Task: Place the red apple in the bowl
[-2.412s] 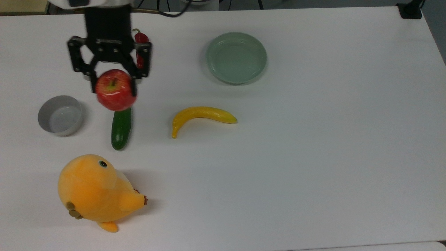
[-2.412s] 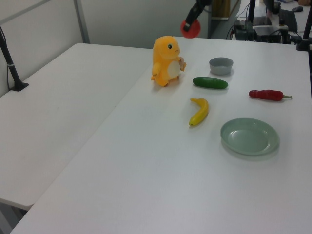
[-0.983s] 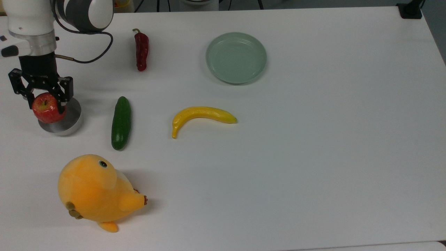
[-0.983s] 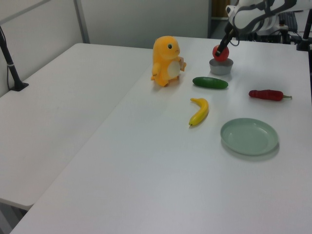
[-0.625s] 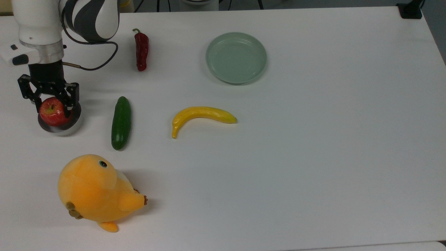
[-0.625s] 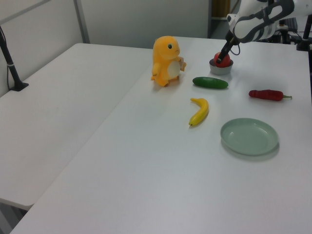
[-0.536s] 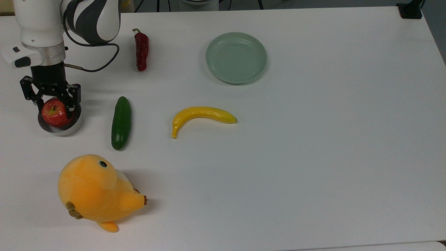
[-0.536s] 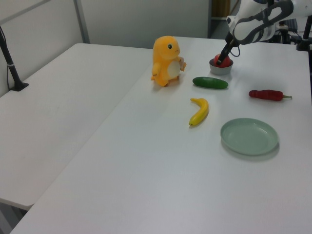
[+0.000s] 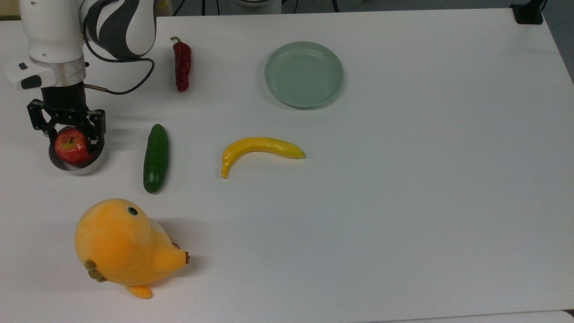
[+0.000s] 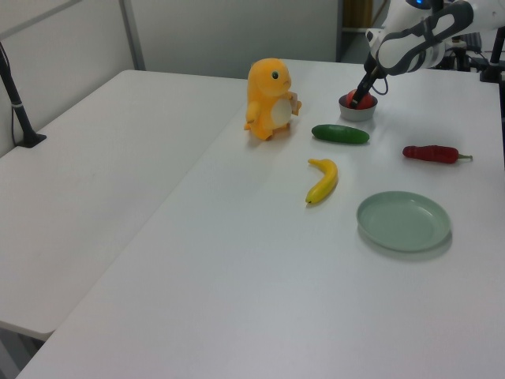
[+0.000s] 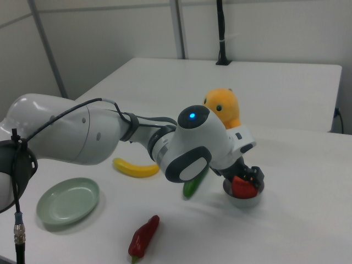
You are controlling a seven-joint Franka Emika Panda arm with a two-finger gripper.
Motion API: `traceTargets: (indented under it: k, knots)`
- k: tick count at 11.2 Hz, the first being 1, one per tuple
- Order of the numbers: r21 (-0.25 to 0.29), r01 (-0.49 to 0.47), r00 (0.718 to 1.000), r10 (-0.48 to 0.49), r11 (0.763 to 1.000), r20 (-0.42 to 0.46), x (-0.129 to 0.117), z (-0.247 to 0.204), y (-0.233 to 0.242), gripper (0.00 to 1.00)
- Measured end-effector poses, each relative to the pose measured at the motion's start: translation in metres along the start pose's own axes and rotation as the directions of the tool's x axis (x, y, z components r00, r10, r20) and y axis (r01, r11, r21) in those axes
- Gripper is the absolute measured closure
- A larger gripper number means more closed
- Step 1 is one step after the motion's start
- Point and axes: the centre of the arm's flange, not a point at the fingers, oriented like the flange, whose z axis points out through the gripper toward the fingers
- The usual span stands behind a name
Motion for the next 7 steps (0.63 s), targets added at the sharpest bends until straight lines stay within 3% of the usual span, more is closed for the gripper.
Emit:
traceTargets:
  k: [1,2,7]
  knots:
    - [0.000,0.000,1.000,0.000,1.000,0.000,0.0000,0.0002,-0.0003,0.15]
    - [0.001,0.001,1.000,-0.001,1.000,0.000,0.0002,0.0003,-0.0008,0.01]
    - [0.000,0.002,1.000,-0.002,1.000,-0.002,0.0015,-0.0008,-0.0011,0.00]
